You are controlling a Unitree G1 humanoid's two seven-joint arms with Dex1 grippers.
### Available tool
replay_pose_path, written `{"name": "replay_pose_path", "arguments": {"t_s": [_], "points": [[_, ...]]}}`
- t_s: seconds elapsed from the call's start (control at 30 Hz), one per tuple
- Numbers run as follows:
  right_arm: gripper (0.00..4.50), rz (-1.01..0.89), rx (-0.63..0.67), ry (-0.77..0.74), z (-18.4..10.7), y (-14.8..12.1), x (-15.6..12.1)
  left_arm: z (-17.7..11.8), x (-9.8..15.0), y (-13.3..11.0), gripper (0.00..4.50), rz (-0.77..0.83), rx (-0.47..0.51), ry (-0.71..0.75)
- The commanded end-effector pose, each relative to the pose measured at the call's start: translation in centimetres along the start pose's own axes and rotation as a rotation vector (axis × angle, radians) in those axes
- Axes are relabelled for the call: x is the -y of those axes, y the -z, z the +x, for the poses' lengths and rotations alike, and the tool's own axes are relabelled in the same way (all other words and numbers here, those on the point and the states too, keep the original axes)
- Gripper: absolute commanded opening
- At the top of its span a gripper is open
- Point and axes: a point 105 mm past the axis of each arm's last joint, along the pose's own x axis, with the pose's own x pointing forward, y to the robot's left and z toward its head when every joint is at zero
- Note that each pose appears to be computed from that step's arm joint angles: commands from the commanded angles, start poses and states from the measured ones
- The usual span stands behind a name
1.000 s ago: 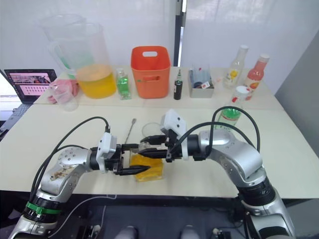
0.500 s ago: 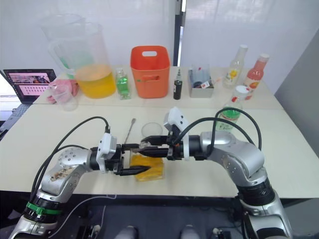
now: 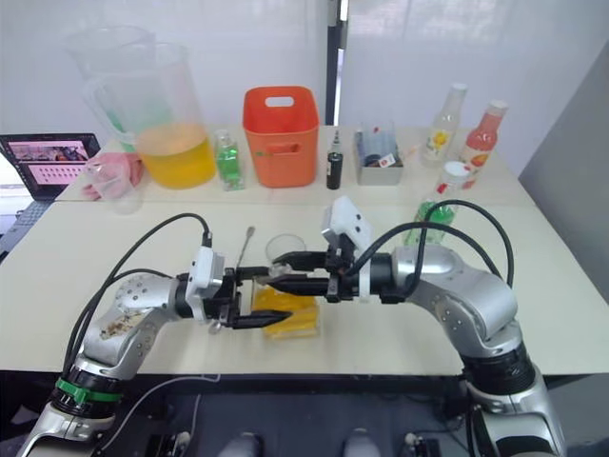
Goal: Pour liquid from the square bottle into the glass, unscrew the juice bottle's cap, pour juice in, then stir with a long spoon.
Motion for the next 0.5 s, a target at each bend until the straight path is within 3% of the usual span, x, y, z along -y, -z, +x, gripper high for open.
{"name": "replay_pose_path", "arguments": {"t_s": [0.03, 0.27, 0.5], "points": [[1.05, -0.232, 0.119, -0.022, -0.9, -4.0, -1.6, -0.3, 0.2, 2.0, 2.79, -0.067, -0.068, 0.002], [1.05, -0.226, 0.058, -0.016, -0.8, -2.0, -1.5, -0.5, 0.1, 2.5, 2.79, -0.073, -0.086, 0.006], [1.05, -0.224, 0.105, 0.011, -1.8, -3.1, -1.1, -0.5, 0.0, 2.7, 2.79, -0.067, -0.089, 0.002]]}}
